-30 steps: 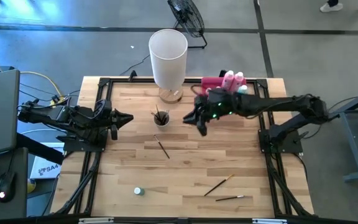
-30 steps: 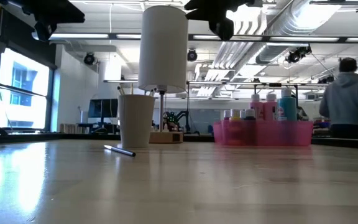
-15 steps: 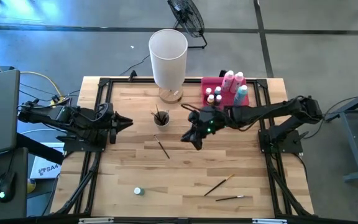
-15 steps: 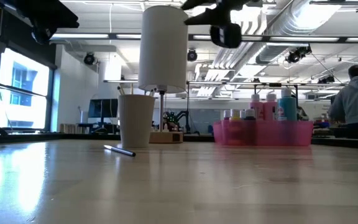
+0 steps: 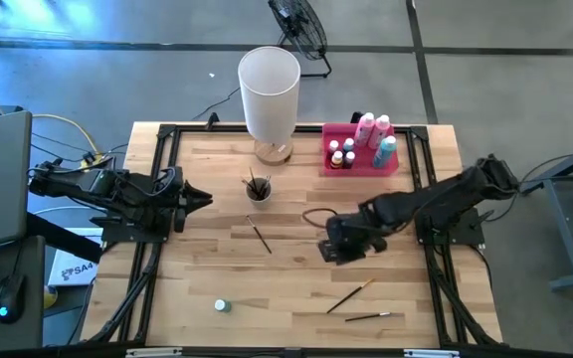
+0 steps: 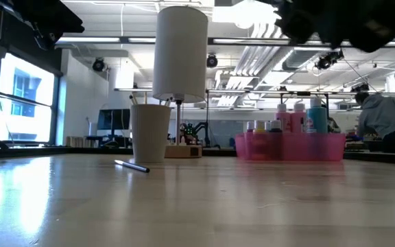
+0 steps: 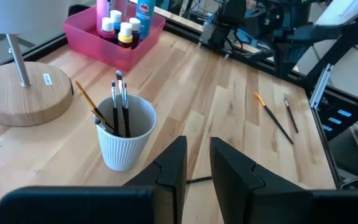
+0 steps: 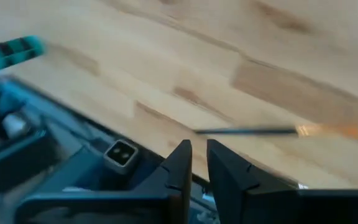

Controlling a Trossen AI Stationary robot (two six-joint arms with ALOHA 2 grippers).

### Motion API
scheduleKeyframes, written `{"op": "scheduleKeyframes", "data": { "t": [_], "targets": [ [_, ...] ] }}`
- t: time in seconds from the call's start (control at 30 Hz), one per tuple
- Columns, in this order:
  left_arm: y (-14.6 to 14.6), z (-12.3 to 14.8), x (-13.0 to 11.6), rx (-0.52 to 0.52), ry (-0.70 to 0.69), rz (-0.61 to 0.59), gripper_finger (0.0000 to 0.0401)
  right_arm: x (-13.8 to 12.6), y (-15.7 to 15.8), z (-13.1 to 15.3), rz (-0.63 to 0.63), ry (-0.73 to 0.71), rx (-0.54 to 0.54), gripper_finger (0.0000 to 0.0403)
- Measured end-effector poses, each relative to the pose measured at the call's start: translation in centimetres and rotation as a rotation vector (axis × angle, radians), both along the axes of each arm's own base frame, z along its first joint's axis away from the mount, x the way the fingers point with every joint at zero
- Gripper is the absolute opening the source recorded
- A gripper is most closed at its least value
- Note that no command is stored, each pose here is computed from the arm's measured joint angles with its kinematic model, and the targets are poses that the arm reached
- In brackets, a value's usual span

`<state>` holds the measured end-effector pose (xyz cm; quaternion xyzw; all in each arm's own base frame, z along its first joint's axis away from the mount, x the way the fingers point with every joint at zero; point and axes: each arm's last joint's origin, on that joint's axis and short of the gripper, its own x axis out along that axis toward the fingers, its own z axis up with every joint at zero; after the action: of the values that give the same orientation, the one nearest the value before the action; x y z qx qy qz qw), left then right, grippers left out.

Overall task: Pick & Place Paint Supplies
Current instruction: Put the golden paint brush into the white cup

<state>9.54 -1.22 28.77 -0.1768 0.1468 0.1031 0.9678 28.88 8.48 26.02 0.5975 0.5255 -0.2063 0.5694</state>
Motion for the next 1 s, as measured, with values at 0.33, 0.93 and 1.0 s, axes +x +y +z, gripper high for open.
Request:
{"op": "scheduleKeyframes", "data": {
  "t": [0.33,0.93,1.0],
  "targets": [
    [0.1,0.0,0.0,0.005,-0.002,0.017,0.007,-3.7,3.4,0.5,-0.25,0.114,-0.184,0.0006],
    [0.1,0.0,0.0,0.004,-0.005,0.042,0.007,-8.4,7.3,0.6,-0.473,0.1,-0.372,0.0003],
    [0.1,0.0,0.0,0.011,-0.004,0.042,0.007,-8.4,7.3,0.6,-0.408,0.094,-0.395,0.0003]
  ]
}}
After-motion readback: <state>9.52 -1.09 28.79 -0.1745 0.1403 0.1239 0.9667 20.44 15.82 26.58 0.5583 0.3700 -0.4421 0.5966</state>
